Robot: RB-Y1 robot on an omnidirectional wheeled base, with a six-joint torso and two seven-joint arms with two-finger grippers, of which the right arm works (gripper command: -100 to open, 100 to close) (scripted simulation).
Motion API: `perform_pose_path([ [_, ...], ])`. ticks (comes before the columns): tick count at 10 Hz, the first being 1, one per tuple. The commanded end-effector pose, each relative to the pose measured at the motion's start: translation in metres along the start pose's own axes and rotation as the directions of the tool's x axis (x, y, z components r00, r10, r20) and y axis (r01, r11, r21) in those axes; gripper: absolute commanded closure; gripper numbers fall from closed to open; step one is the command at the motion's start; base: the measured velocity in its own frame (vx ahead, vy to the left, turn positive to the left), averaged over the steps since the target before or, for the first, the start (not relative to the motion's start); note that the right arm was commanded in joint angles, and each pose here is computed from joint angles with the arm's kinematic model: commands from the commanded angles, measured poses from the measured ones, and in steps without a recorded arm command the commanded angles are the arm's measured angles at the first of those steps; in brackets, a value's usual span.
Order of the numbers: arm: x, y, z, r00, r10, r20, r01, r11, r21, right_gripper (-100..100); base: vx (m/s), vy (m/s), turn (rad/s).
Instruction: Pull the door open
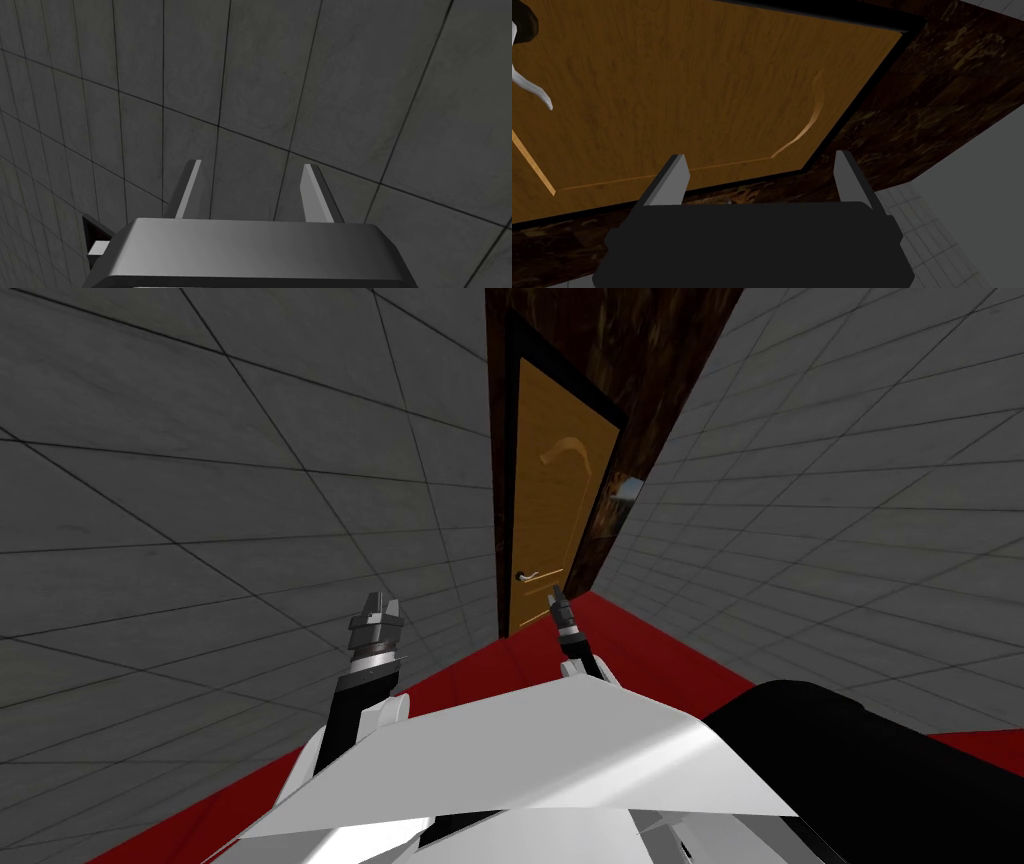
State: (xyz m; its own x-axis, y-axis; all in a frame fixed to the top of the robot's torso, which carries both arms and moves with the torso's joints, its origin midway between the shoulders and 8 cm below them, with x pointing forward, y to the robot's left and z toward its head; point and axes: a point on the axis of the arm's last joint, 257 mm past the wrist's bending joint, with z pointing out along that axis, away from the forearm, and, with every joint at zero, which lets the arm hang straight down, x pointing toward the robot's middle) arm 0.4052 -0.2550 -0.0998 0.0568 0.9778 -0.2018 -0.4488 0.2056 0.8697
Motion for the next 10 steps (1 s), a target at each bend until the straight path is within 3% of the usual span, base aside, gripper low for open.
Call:
perform_pose_path([
  [1,0.002,-0.015,-0.0022,1.000,0.014,-0.012,-0.013,1.000,0.019,-100,0.054,-0.044,0.110],
  [5,0.003,-0.042,-0.0048,0.999,0.036,-0.029,-0.034,0.998,0.053,-100,0.043,-0.041,0.086],
  [10,0.002,-0.082,-0.0146,0.998,0.056,-0.042,-0.051,0.991,0.121,-100,0.043,-0.044,0.087],
])
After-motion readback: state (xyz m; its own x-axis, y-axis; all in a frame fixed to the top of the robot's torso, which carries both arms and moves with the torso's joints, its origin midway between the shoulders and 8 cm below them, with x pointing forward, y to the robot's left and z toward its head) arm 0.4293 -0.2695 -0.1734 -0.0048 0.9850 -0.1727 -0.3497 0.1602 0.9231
